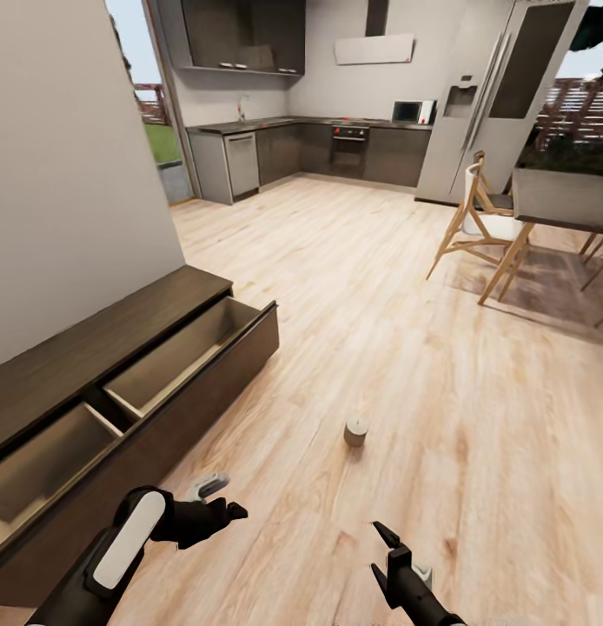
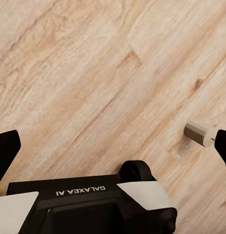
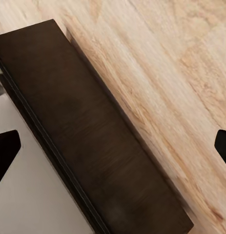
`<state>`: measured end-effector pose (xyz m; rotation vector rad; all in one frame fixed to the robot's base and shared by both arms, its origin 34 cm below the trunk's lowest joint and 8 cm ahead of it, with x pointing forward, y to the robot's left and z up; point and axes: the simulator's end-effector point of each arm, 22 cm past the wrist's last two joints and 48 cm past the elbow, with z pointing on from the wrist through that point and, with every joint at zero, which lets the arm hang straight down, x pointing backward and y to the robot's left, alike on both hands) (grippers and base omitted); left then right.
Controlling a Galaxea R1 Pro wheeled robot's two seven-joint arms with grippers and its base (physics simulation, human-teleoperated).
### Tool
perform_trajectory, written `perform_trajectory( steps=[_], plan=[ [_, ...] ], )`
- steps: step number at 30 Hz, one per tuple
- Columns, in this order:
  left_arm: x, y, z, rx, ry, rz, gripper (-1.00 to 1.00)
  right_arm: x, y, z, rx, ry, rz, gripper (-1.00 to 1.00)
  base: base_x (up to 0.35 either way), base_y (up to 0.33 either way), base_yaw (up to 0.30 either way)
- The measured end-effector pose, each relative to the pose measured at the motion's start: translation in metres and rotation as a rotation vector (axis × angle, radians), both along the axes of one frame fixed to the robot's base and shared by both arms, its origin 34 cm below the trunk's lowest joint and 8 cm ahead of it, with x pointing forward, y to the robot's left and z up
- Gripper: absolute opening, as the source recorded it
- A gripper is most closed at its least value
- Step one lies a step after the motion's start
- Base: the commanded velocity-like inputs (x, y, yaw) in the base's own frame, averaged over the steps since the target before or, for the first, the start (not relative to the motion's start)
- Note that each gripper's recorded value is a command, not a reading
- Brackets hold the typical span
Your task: Place each of the two pumpkins and all three candles from the living room inside a cabinet in the living room (use any cabinet), then make sure every cabinet is closed, and position the cauldron so it is next to a table in the living room.
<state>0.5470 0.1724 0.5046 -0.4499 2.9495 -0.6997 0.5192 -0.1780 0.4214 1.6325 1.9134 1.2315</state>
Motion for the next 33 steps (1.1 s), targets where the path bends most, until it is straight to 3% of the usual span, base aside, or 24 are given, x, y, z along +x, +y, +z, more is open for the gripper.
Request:
perform_trajectory(
  steps=[33],
  plan=[
    [-0.0006, -0.0008, 0.0001, 0.000, 0.000, -0.003, 1.00, 0.0012, -0.0007, 0.0017, 0.000, -0.009, -0.004, 1.00, 0.021, 0.000, -0.290]
  ],
)
